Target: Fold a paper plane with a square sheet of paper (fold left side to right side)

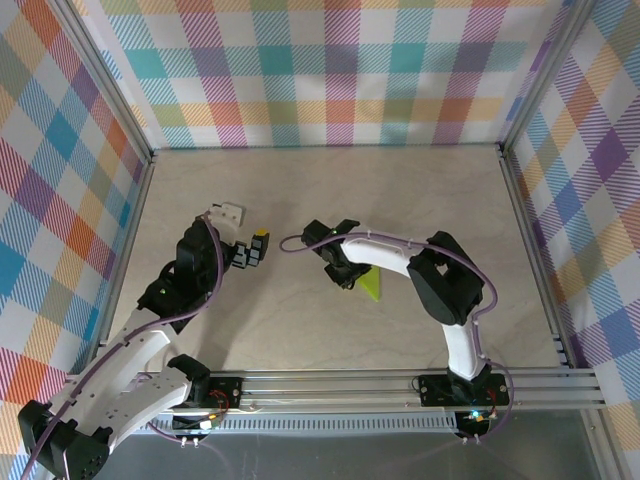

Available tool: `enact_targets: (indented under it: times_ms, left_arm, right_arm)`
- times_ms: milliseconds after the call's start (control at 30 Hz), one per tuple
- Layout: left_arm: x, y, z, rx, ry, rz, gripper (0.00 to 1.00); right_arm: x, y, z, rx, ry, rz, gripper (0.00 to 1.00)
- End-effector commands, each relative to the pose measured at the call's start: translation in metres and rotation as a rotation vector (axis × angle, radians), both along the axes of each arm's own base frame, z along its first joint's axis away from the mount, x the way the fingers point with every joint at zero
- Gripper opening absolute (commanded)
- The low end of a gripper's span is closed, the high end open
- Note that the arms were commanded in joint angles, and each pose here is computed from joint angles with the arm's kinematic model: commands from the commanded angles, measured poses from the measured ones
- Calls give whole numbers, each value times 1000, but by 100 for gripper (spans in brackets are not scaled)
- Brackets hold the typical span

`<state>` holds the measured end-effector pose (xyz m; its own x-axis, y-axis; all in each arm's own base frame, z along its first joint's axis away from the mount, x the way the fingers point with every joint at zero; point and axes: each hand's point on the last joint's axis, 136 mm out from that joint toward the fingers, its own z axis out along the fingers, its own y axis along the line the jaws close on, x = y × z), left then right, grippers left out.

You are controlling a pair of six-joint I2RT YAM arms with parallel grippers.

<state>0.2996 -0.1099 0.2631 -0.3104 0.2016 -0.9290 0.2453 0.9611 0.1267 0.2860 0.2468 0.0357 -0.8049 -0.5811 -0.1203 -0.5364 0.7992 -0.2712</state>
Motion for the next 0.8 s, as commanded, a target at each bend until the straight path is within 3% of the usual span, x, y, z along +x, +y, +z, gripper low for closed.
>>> enact_targets:
  times_ms: [0,233,500,633,767]
  left_arm:
    - [4,2,1,-7,-7,13,100]
    - [6,1,-7,4,17,13,100]
    - [8,-3,-12,-3,39,0,100]
    - [10,-5,-17,4,62,-1,100]
    - [10,-3,-19,14,73,12,100]
  right_arm:
    - [0,11,24,161,-15,-26,53]
    - [6,4,56,381,-75,-102,59]
    - [14,-12,86,624,-184,-186,81]
    - [16,-24,94,733,-213,-239,99]
    - [17,-37,92,781,-215,-298,99]
